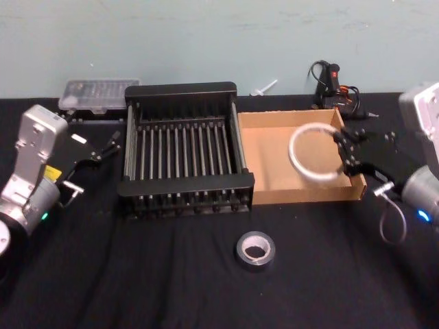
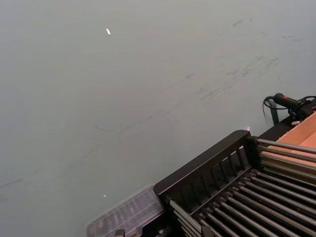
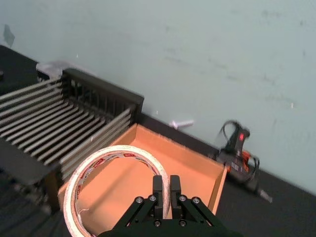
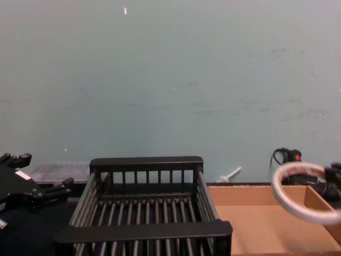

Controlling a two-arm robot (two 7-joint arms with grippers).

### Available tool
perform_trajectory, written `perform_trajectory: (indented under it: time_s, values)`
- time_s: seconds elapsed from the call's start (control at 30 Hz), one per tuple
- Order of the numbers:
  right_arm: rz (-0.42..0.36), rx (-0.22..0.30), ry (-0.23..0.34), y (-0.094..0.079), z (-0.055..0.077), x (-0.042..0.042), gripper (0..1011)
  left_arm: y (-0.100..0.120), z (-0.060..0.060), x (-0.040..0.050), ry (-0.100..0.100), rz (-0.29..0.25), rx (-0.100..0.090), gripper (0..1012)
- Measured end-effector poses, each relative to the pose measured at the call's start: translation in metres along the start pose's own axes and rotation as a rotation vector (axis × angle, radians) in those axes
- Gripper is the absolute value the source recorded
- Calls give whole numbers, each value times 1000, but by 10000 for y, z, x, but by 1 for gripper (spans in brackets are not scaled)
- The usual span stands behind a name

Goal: Pick up the white tape and place it into the black box , Pick up the silver tape and place it into the brown box.

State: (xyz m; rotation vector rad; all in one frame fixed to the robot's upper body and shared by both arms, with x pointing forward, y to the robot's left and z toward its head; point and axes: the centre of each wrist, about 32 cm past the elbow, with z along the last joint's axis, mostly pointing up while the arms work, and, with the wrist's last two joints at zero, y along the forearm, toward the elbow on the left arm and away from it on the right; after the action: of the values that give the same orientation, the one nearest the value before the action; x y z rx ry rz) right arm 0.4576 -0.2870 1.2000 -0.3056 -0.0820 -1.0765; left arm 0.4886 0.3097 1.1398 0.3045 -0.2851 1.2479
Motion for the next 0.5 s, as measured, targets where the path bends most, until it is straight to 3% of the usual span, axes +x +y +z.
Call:
perform_trajectory:
  time_s: [0.23,0.5]
  values:
    - [2,65,-36,333,87,33,92,0,0,0,0,0,0,1001]
    - [27,107,-58,692,166,-1,92,0,0,0,0,0,0,1001]
